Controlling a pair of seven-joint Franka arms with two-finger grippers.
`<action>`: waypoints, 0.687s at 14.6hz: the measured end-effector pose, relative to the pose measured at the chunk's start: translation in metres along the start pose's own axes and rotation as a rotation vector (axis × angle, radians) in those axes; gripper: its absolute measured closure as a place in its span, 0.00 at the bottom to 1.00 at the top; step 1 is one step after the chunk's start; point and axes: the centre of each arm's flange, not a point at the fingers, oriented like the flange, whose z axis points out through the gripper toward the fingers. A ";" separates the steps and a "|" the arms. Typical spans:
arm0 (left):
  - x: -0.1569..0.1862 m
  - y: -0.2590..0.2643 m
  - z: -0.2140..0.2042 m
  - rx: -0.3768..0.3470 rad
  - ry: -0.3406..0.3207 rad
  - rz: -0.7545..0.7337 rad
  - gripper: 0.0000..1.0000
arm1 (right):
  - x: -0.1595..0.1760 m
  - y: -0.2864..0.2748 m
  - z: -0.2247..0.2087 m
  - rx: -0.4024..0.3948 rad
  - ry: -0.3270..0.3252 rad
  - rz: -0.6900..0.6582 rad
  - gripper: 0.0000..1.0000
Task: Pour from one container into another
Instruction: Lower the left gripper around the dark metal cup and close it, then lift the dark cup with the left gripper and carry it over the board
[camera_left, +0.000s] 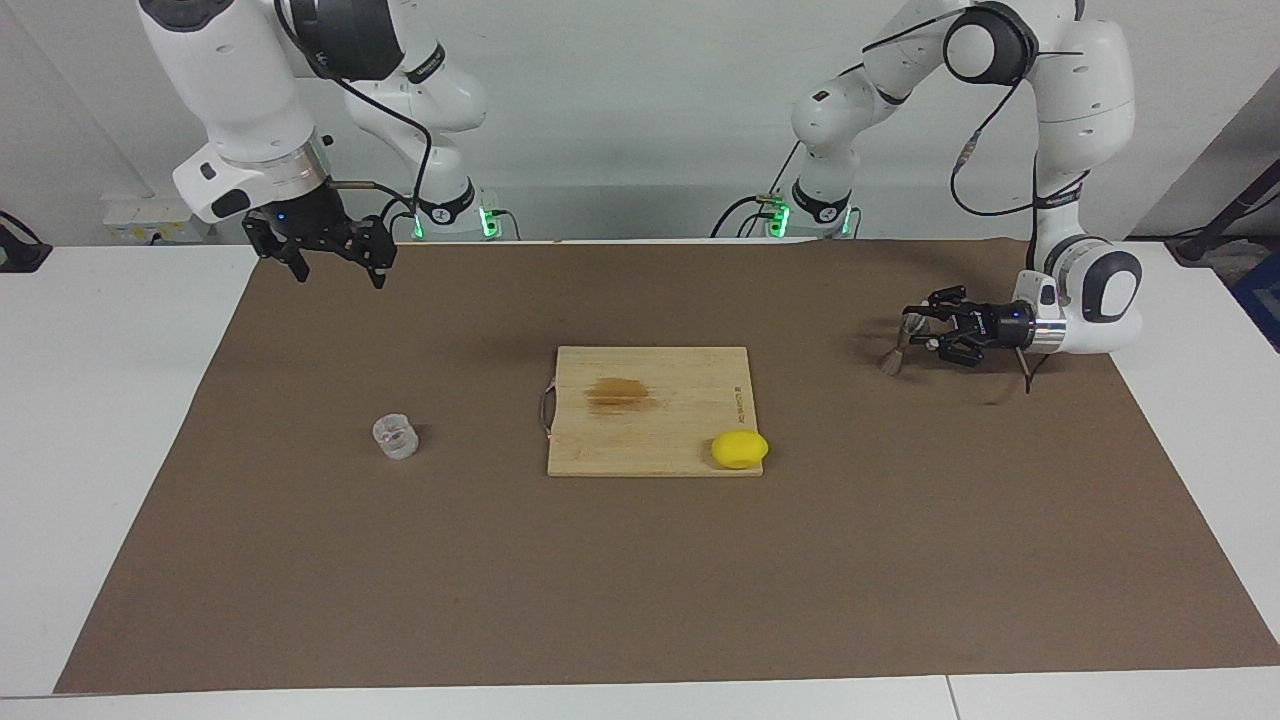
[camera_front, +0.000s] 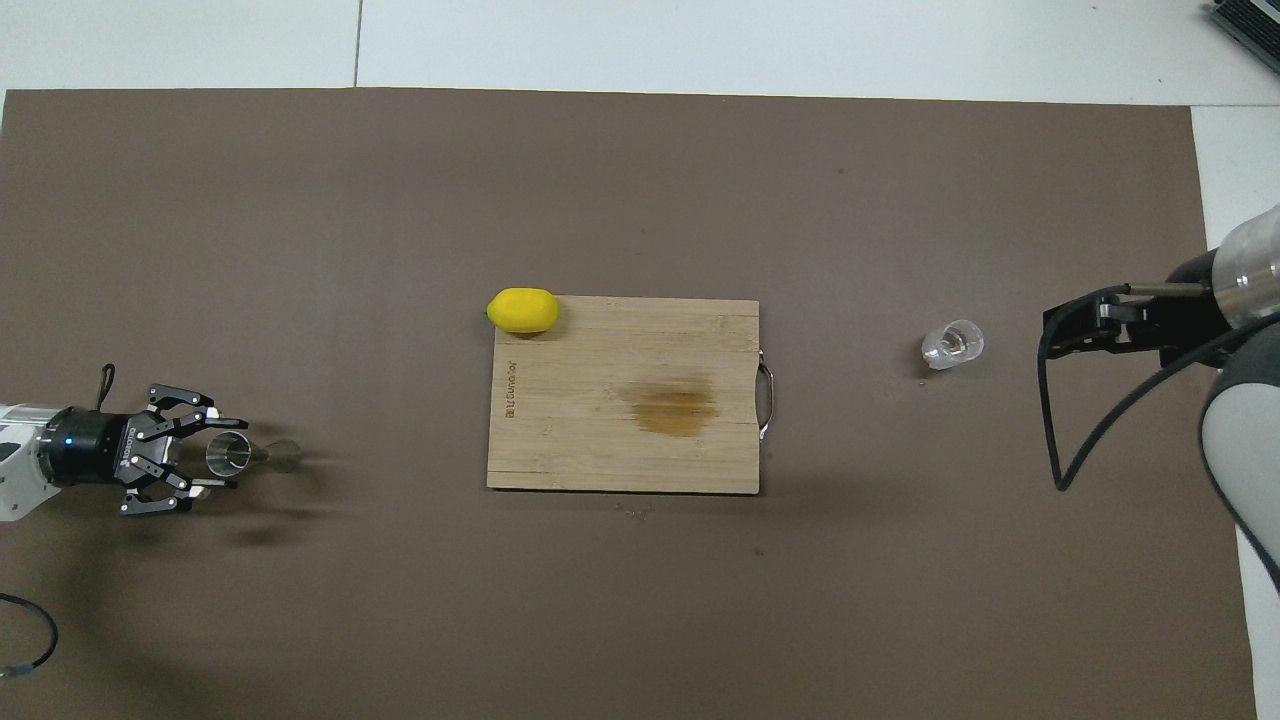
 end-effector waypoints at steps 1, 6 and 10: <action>0.000 0.000 0.000 0.000 0.000 0.000 0.49 | 0.000 0.000 0.000 0.000 0.000 0.000 0.00; 0.003 0.000 0.000 0.003 -0.007 0.006 0.49 | 0.000 0.000 0.000 0.000 0.000 0.000 0.00; 0.013 -0.002 0.001 -0.001 -0.017 0.005 0.49 | 0.000 0.000 0.000 0.000 0.001 0.000 0.00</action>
